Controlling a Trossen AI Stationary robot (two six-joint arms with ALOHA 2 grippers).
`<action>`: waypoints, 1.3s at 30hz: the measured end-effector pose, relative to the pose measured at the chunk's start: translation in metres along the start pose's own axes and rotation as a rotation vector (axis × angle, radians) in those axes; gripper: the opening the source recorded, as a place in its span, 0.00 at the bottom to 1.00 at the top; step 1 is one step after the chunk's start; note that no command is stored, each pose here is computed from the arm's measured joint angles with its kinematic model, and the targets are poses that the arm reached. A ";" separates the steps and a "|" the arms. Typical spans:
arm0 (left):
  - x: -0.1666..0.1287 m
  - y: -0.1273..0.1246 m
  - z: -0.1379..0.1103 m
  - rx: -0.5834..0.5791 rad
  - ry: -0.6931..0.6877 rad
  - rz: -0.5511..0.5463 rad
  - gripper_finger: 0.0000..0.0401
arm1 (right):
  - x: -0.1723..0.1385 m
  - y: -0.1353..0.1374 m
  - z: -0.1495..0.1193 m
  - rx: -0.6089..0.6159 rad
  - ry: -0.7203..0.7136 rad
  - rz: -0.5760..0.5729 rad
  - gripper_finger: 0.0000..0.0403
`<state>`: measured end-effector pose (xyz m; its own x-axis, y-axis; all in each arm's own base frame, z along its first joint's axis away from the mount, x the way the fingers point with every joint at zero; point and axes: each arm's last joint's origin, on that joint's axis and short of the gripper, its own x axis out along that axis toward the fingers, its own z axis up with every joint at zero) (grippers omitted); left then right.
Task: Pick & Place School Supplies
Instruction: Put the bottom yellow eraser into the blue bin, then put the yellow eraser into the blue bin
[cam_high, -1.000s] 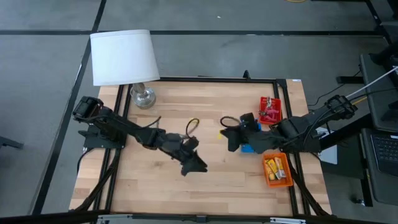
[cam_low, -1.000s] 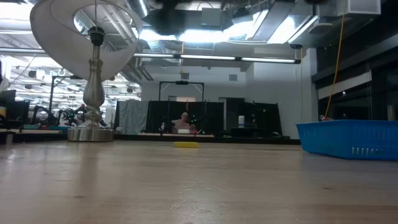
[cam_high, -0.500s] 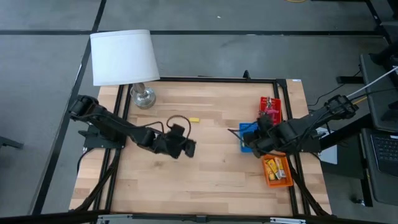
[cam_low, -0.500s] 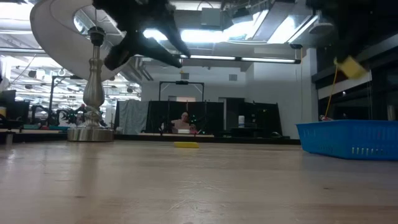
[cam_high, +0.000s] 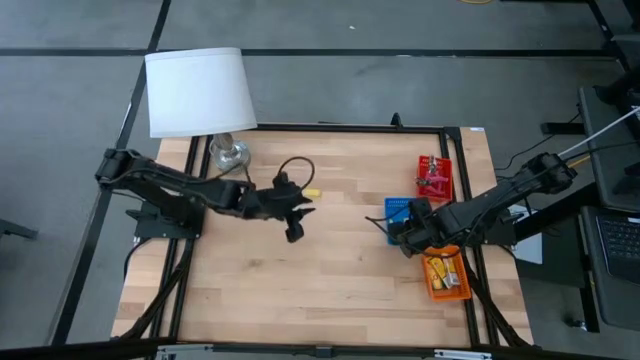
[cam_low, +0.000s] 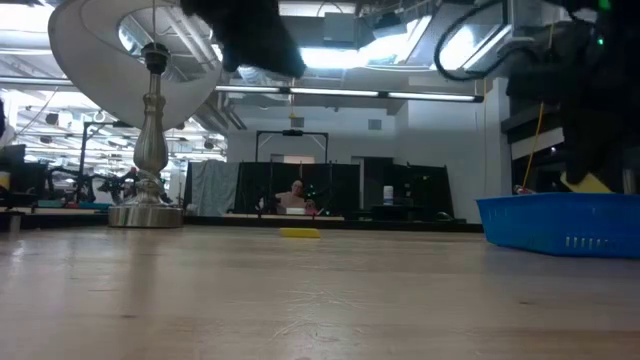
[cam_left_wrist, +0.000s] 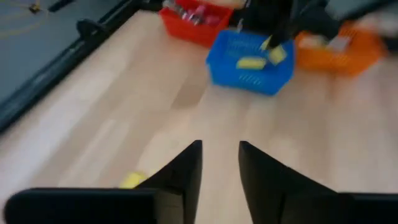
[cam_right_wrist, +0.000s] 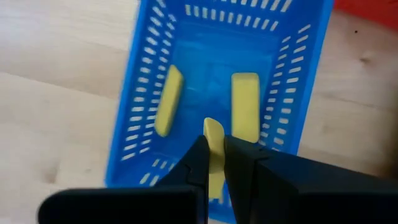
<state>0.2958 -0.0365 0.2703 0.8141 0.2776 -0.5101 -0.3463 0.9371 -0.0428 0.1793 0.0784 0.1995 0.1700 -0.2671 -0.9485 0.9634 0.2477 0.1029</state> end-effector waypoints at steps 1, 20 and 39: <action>0.002 0.006 -0.001 0.037 0.026 0.010 0.27 | 0.003 -0.002 -0.001 -0.002 -0.002 -0.007 0.06; 0.078 0.092 -0.019 0.355 0.548 -0.130 0.65 | 0.020 -0.004 0.004 0.063 -0.013 0.010 0.30; 0.161 0.112 -0.030 0.455 0.800 -0.218 0.43 | -0.050 0.033 0.019 0.135 -0.229 0.244 0.29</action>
<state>0.3736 0.1071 0.1576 0.2200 0.0172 -0.9754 0.1288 0.9906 0.0465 0.2067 0.0824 0.2565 0.4253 -0.4206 -0.8014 0.9050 0.2082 0.3710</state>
